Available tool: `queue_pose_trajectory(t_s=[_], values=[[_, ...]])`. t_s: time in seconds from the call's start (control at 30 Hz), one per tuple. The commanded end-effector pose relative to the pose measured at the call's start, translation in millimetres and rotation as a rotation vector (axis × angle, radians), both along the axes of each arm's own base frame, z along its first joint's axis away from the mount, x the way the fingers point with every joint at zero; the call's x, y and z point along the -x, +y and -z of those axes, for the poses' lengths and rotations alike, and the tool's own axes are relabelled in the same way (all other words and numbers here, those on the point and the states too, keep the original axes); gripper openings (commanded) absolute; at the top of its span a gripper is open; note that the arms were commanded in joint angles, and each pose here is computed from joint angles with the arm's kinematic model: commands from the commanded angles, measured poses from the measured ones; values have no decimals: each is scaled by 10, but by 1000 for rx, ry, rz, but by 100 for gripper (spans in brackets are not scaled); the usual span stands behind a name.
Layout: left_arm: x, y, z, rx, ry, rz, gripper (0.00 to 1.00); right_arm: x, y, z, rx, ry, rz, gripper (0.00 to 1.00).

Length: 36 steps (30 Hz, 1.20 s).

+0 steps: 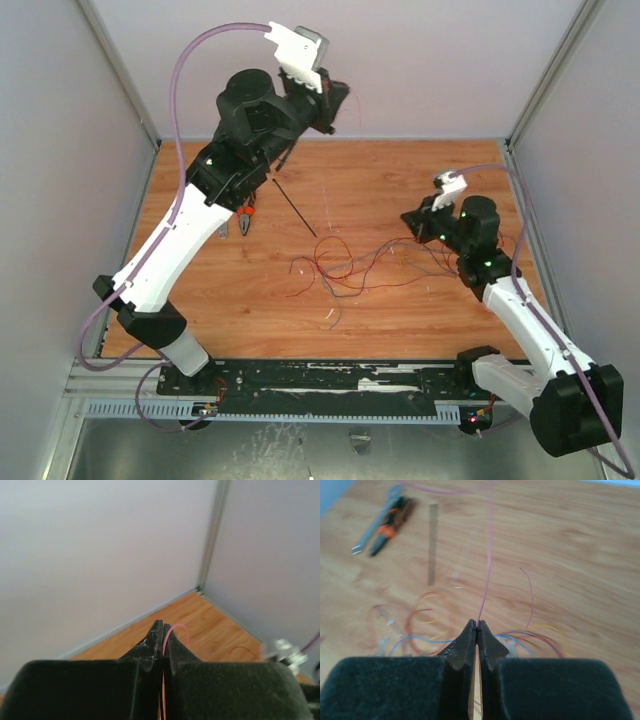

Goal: Zip-tie the wires
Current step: Straighten the cable at the center of the board.

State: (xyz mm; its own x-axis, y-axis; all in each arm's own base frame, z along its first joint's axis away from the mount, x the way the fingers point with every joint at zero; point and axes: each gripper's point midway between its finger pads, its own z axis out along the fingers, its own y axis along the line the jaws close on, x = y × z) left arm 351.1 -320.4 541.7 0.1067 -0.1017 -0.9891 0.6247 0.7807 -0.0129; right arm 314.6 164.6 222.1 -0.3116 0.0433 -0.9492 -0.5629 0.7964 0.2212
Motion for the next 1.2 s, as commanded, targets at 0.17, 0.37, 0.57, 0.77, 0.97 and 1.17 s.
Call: queue_pose_trajectory(t_s=[0.17, 0.37, 0.57, 0.77, 0.97, 1.17], values=[[-413, 1333, 584, 89, 130, -315, 0, -390, -1926, -172, 36, 100, 696, 0], [-406, 1570, 1310, 83, 246, -366, 0, -348, -2545, -129, 29, 129, 868, 0], [-296, 1332, 1976, 72, 381, -243, 0, -126, -2964, 94, 139, 186, 1036, 0], [-62, 1086, 2664, 36, 532, -155, 0, -103, -3082, 170, 147, 200, 1097, 0], [284, 934, 3429, -6, 706, -90, 0, -93, -3060, 478, 132, 255, 1099, 0], [552, 881, 3811, -35, 791, -60, 0, -41, -3045, 734, 110, 298, 1116, 0]])
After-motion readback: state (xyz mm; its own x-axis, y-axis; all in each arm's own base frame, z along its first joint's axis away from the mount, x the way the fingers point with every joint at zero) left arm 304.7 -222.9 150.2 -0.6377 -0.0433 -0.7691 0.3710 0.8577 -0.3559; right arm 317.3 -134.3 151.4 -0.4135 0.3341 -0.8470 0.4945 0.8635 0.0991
